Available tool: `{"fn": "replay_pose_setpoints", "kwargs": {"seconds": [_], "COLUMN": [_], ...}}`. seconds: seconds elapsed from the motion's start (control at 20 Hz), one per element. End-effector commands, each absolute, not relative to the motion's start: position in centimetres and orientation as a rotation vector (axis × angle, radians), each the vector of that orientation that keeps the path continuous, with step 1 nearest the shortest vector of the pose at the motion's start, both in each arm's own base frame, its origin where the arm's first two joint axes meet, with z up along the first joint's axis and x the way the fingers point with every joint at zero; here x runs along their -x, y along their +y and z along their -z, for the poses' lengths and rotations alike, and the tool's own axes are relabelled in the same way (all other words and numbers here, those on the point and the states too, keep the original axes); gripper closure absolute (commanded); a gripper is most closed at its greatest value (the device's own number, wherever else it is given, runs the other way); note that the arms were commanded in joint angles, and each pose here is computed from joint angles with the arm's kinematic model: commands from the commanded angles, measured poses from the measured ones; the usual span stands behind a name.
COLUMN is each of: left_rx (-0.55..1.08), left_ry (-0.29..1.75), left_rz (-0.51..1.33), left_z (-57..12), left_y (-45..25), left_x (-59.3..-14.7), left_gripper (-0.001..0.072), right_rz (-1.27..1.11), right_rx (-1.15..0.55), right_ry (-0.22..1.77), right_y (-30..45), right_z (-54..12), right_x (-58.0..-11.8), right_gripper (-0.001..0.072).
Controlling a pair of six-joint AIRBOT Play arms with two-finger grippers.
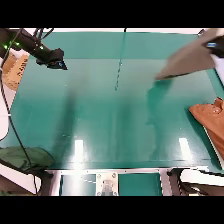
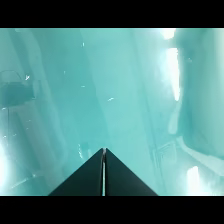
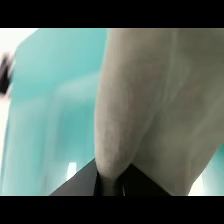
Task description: Fold the shirts.
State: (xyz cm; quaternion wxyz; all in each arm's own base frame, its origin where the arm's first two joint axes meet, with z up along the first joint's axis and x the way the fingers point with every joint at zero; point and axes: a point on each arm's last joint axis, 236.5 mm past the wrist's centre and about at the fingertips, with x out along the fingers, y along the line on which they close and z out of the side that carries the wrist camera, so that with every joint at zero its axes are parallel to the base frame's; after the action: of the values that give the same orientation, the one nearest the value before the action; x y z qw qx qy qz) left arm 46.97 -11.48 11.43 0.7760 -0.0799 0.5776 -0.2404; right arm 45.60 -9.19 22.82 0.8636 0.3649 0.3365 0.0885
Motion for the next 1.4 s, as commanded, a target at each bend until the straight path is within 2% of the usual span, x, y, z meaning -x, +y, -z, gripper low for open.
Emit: {"fn": "replay_pose_setpoints", "kwargs": {"seconds": [0.0,0.2,0.55,0.85,1.0,1.05,1.1,1.15,1.2,1.35], "left_rx": [0.172,0.172,0.173,0.165,0.161,0.160,0.161,0.162,0.166,0.183], "left_ry": [1.251,1.251,1.252,1.299,1.324,1.325,1.323,1.315,1.301,1.264], "left_rz": [0.521,0.521,0.522,0.535,0.542,0.542,0.541,0.540,0.538,0.549], "left_z": [-11.4,-11.4,-11.4,-11.1,-11.0,-11.0,-11.0,-11.0,-11.2,-11.6], "left_y": [-11.5,-11.5,-11.5,-11.5,-11.4,-11.4,-11.4,-11.4,-11.5,-12.0], "left_x": [-46.9,-46.9,-46.9,-45.8,-45.2,-45.1,-45.2,-45.4,-45.7,-46.4], "left_gripper": [0.0677,0.0678,0.0677,0.0677,0.0677,0.0677,0.0677,0.0677,0.0677,0.0678], "right_rz": [0.097,0.374,0.786,1.246,1.370,1.400,1.406,1.394,1.379,1.255], "right_rx": [-0.877,-0.944,-0.956,-1.073,-1.083,-1.062,-1.051,-1.060,-1.076,-1.093], "right_ry": [0.621,0.635,0.818,1.192,1.380,1.434,1.479,1.510,1.533,1.462], "right_y": [-20.6,-29.5,-34.0,-32.4,-30.8,-30.6,-30.3,-29.9,-29.5,-29.9], "right_z": [-23.5,-21.0,-17.2,-10.2,-6.3,-5.1,-3.7,-2.6,-1.9,-1.8], "right_x": [-40.2,-32.0,-20.3,-8.6,-4.4,-3.2,-2.5,-2.3,-2.4,-7.3], "right_gripper": [0.0695,0.0694,0.0694,0.0694,0.0693,0.0673,0.0457,0.0177,0.0111,0.0112]}}
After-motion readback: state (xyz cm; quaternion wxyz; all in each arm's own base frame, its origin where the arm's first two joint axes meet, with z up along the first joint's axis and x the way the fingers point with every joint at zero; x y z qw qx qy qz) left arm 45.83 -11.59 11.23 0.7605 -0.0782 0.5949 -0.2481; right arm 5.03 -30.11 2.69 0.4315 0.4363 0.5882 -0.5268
